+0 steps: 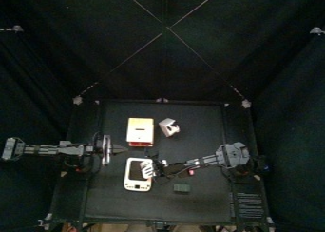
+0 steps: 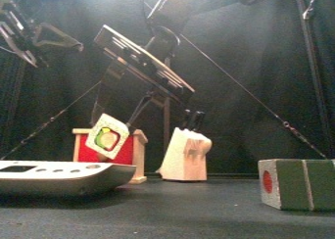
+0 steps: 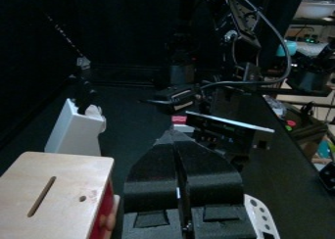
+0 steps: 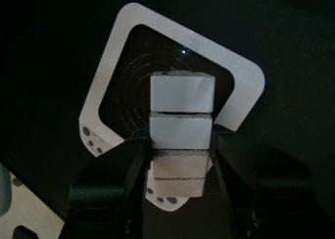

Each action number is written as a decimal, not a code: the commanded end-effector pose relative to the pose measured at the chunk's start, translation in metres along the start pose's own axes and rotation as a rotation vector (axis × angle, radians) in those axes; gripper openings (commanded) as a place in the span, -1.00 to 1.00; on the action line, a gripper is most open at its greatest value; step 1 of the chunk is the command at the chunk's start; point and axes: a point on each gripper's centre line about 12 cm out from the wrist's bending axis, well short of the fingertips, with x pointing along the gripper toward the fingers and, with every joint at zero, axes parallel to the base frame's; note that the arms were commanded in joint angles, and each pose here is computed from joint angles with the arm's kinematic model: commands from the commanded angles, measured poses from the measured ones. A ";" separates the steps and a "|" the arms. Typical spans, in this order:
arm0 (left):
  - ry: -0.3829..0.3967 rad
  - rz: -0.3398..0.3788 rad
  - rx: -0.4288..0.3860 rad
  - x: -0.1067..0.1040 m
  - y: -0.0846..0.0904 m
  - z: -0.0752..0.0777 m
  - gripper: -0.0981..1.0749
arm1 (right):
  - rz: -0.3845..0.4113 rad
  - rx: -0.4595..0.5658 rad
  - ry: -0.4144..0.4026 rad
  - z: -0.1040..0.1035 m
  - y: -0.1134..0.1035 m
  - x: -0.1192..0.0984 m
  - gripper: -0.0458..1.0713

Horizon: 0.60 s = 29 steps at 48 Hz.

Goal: Put white sushi roll on stove

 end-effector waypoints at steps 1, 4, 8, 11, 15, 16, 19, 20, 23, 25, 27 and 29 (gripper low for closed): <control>-0.015 0.001 0.001 0.002 0.000 0.006 -0.86 | 0.048 0.013 -0.013 0.008 0.013 -0.013 -0.12; -0.014 0.003 0.001 0.002 0.001 0.006 -0.86 | 0.045 0.014 -0.012 0.007 0.013 -0.012 -0.04; -0.012 0.001 0.001 0.002 0.000 0.005 -0.86 | 0.044 0.011 -0.013 0.007 0.013 -0.011 0.08; -0.014 0.003 0.001 0.002 0.001 0.006 -0.86 | 0.042 0.011 -0.013 0.007 0.013 -0.011 0.17; -0.012 0.003 0.000 0.002 0.001 0.005 -0.86 | 0.041 0.010 -0.013 0.008 0.013 -0.011 0.30; -0.014 0.003 0.000 0.002 0.001 0.006 -0.86 | 0.038 0.010 -0.013 0.007 0.013 -0.011 0.32; -0.014 0.002 0.000 0.002 0.000 0.006 -0.86 | 0.030 0.008 -0.016 0.008 0.012 -0.011 0.42; -0.014 0.003 0.001 0.002 0.001 0.006 -0.86 | 0.029 0.004 -0.016 0.007 0.012 -0.011 0.45; -0.014 0.001 0.001 0.002 0.000 0.006 -0.86 | 0.022 0.006 -0.017 0.008 0.011 -0.011 0.53; -0.014 0.003 0.000 0.002 0.001 0.006 -0.86 | 0.020 0.004 -0.017 0.007 0.011 -0.011 0.59; -0.012 0.003 0.000 0.002 0.001 0.005 -0.86 | 0.017 0.002 -0.018 0.007 0.011 -0.011 0.64; -0.014 0.002 0.000 0.002 0.000 0.006 -0.86 | 0.017 0.001 -0.018 0.008 0.011 -0.011 0.69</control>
